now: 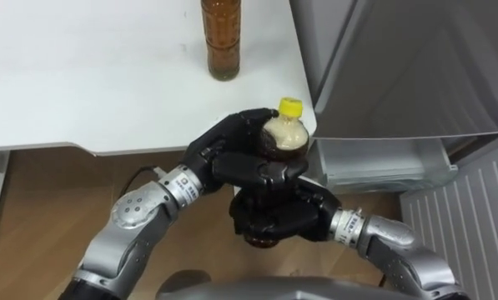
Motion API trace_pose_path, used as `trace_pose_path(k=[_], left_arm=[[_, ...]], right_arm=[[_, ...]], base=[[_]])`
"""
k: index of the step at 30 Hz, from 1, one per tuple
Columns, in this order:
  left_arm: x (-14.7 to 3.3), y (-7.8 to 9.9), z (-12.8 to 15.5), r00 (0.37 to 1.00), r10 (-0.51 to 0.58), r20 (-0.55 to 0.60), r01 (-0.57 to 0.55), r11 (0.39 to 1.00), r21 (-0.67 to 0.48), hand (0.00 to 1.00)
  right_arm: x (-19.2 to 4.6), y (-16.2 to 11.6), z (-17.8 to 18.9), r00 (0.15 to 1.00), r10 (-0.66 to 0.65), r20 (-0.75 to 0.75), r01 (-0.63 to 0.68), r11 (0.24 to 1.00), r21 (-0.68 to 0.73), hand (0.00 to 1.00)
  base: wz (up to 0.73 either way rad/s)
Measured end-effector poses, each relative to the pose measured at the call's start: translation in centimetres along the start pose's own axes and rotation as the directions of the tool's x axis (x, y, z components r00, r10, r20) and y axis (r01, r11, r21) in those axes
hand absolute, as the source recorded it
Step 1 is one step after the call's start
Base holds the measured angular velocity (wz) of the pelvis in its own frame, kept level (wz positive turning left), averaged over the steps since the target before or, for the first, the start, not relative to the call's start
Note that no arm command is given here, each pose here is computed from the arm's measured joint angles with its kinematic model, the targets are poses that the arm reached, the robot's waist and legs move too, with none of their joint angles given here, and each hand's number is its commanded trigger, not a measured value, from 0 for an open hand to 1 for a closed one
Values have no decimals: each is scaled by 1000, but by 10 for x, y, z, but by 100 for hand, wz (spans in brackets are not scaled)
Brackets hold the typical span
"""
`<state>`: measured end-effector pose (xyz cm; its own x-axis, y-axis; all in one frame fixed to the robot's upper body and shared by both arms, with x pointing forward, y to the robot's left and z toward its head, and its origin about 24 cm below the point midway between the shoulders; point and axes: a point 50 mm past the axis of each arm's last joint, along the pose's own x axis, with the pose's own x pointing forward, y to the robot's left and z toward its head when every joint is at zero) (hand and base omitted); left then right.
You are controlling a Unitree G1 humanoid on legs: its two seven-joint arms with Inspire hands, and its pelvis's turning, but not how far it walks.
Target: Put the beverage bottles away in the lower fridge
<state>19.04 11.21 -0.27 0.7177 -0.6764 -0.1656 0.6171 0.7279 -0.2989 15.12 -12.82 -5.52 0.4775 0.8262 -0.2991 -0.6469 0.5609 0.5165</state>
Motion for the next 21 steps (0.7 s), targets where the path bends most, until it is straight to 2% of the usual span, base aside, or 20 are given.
trace_pose_path(k=[11, 21], left_arm=[[3, -5, 4, 999, -19, 35, 19, 1000, 9, 0], [2, -13, 40, 981, -62, 184, 46, 995, 91, 0]], right_arm=[[2, 0, -4, 999, -25, 31, 23, 997, 70, 100], [3, 2, -6, 999, -18, 39, 14, 996, 86, 100]], base=[[0], [0]])
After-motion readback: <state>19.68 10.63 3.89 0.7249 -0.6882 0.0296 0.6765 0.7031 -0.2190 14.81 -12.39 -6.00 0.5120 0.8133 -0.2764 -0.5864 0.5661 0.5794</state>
